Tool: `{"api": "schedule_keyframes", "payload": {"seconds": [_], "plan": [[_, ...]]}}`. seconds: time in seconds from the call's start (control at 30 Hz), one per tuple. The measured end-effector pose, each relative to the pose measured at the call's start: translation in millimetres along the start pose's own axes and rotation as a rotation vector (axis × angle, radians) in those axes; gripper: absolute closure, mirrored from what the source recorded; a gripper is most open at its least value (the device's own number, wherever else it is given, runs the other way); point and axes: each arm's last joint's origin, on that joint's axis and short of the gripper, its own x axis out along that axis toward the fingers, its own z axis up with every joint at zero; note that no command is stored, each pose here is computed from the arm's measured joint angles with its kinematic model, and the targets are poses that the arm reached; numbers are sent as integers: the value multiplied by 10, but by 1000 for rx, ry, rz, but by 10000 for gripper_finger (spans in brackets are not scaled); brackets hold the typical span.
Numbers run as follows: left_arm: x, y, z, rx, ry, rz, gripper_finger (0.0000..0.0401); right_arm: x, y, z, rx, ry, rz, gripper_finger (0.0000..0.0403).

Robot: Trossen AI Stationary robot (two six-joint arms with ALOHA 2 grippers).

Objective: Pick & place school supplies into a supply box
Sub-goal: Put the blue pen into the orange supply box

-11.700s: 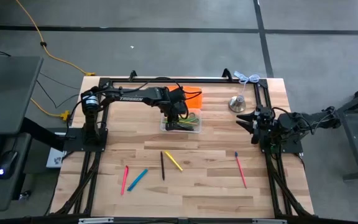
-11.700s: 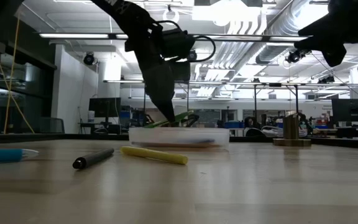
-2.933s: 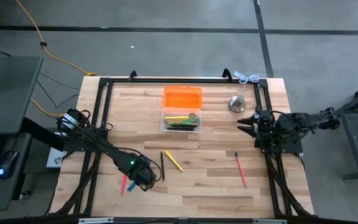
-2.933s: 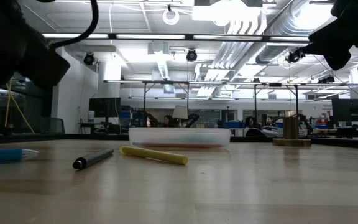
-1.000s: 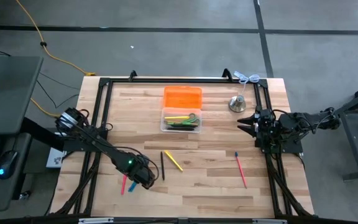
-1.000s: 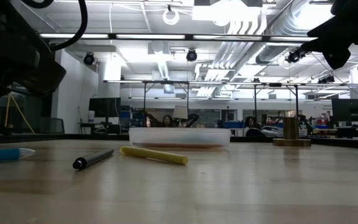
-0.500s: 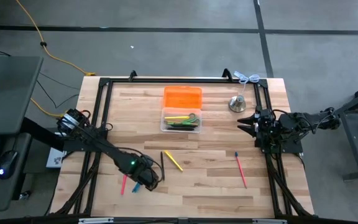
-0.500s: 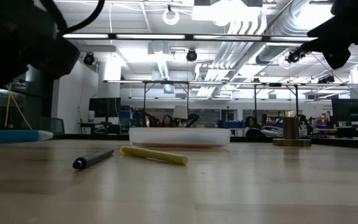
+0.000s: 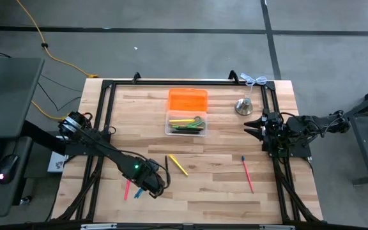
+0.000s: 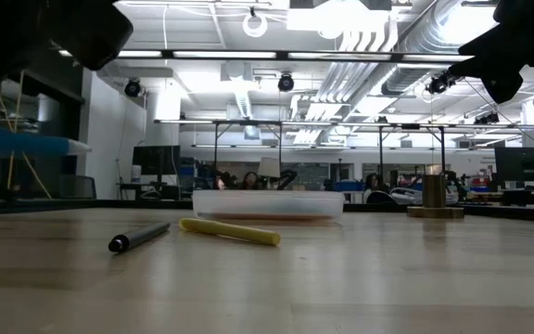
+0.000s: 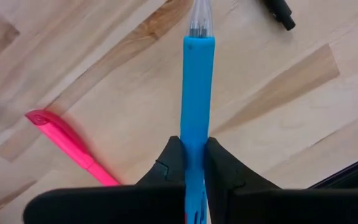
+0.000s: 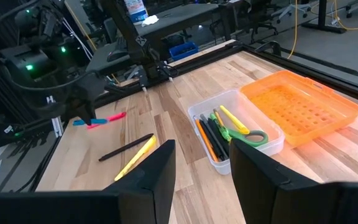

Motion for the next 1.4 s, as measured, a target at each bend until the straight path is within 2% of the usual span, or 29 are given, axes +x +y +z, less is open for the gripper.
{"api": "schedule_keyframes", "payload": {"seconds": [0.4, 0.9, 1.07, 1.4], "plan": [[-33, -16, 6, 14, -23, -4, 352, 0, 0, 0, 0, 0, 0, 274], [-54, -184, 35, 156, -110, -168, 355, 0, 0, 0, 15, 0, 1, 274], [-67, -229, 52, 204, -169, -206, 351, 0, 1, -1, 23, 1, 3, 274], [-79, -241, 92, 261, -313, -187, 352, 0, 1, 0, 27, 2, 3, 274]]}}
